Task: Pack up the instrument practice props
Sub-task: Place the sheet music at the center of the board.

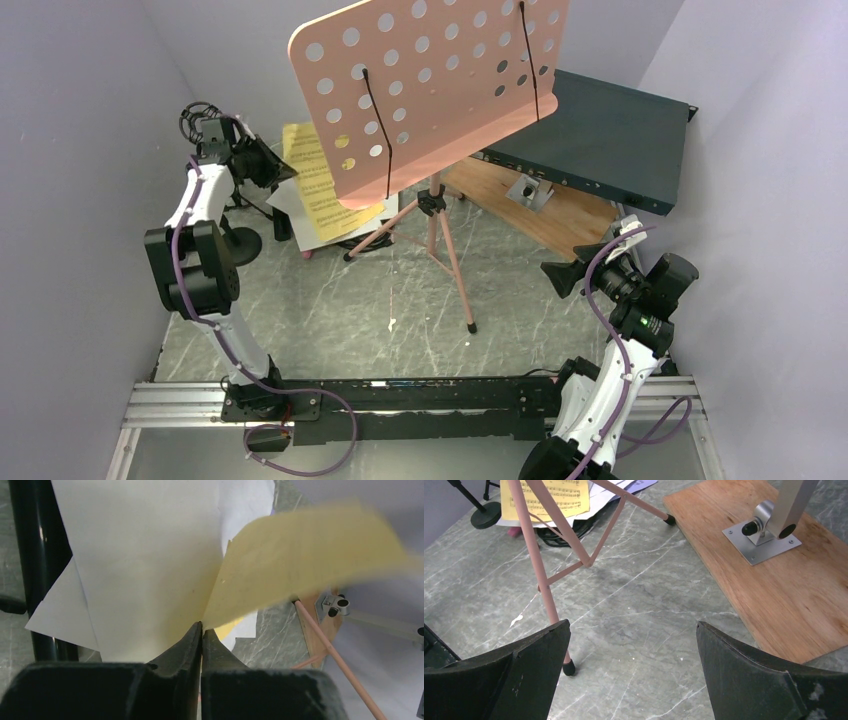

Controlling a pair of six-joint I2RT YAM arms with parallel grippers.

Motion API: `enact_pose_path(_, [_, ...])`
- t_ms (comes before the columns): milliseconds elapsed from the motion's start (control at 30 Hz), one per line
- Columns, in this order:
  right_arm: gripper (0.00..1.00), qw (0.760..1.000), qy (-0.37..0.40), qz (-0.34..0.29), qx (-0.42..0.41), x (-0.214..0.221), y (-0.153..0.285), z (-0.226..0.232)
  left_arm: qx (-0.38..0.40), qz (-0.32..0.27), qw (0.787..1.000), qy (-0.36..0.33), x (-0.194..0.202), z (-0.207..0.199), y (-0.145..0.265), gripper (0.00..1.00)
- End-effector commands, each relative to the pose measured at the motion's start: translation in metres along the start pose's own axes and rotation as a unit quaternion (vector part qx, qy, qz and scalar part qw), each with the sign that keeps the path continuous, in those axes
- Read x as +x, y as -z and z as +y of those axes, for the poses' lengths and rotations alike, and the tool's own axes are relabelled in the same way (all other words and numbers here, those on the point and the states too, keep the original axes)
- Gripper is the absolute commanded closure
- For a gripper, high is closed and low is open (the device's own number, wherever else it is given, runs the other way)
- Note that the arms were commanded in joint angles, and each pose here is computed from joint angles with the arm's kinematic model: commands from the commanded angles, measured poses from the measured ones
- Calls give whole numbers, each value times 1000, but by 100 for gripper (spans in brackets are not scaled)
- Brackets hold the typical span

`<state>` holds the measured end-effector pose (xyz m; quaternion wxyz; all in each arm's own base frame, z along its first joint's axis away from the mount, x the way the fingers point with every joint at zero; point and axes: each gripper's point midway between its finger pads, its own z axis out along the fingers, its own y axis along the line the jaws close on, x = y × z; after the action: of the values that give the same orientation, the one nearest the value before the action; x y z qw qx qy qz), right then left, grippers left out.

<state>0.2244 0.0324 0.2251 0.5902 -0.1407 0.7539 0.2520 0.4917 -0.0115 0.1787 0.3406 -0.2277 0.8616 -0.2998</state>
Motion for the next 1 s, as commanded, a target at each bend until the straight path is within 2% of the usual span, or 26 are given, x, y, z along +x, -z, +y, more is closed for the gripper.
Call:
enact_pose_path(0, [0,1000,28,-6,-5,-7,0,3,-10,-14,1000,-6,-13,-3,10,87])
enact_pose_path(167, [0,1000,29,-6,-4,-8,0,2,-34,-19,999,-10,-18,17,8,64])
enact_pose_path(267, [0,1000,28,-5,-4,-7,0,2,-14,-26,999,-19,-22,13,17,50])
enact_pose_path(333, [0,1000,28,-5,-3,-7,0,1,4,-51,998,-42,-28,2,32,38])
enact_pose_path(467, [0,1000,27,-4,-3,-6,0,1,45,-139,983,-109,-34,-32,82,17])
enact_pose_path(533, [0,1000,26,-4,-4,-6,0,1,75,-170,975,-124,-28,-44,100,2])
enact_pose_path(667, [0,1000,24,-4,-6,-5,-1,1,173,-179,961,-122,0,-61,118,0])
enact_pose_path(800, [0,1000,23,-4,-5,-4,-1,0,293,-111,940,-137,46,-85,135,1])
enact_pose_path(967, [0,1000,21,-4,-6,-3,-1,0,329,-89,924,-172,84,-93,152,0])
